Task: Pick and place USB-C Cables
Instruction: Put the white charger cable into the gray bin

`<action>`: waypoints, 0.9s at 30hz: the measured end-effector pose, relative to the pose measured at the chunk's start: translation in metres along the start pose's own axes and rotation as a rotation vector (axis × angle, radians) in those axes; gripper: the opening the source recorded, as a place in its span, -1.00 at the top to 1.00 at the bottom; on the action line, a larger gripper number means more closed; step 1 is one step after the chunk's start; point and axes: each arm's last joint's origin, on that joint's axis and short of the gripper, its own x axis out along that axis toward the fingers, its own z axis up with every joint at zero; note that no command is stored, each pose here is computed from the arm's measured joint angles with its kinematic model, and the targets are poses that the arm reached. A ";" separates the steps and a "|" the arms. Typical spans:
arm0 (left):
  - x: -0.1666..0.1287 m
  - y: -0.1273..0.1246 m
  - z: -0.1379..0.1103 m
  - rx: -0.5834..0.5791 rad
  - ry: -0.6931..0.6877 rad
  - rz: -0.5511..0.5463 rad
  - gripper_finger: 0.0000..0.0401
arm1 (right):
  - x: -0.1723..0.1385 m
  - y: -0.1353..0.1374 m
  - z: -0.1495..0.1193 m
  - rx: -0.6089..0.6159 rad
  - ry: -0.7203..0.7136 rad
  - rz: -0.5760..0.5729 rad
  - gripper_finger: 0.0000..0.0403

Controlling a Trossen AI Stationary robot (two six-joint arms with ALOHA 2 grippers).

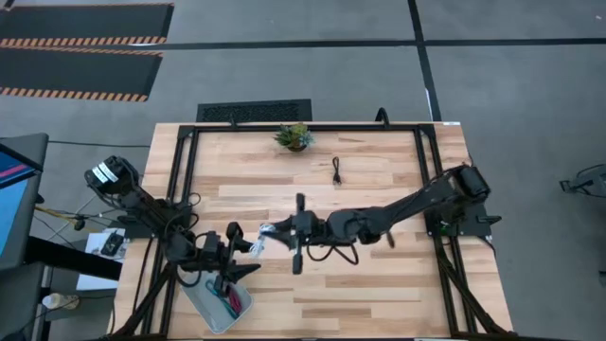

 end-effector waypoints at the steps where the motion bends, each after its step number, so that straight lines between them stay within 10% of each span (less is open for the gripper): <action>1: -0.001 -0.001 -0.001 -0.003 0.006 0.010 -0.10 | -0.004 -0.001 0.006 -0.015 0.014 -0.021 0.86; 8: -0.013 -0.009 0.002 -0.024 0.005 0.088 -0.11 | -0.044 0.000 0.032 -0.104 0.218 -0.201 0.86; 14: -0.024 -0.012 0.037 -0.076 -0.060 0.115 -0.12 | -0.052 0.024 0.000 -0.006 0.361 -0.196 0.86; 20: -0.040 -0.001 0.081 -0.094 -0.053 0.104 -0.12 | -0.006 0.043 -0.064 0.163 0.290 -0.028 0.86; 27: -0.061 0.024 0.112 -0.172 -0.013 0.126 -0.12 | 0.071 0.048 -0.081 0.225 0.241 0.188 0.86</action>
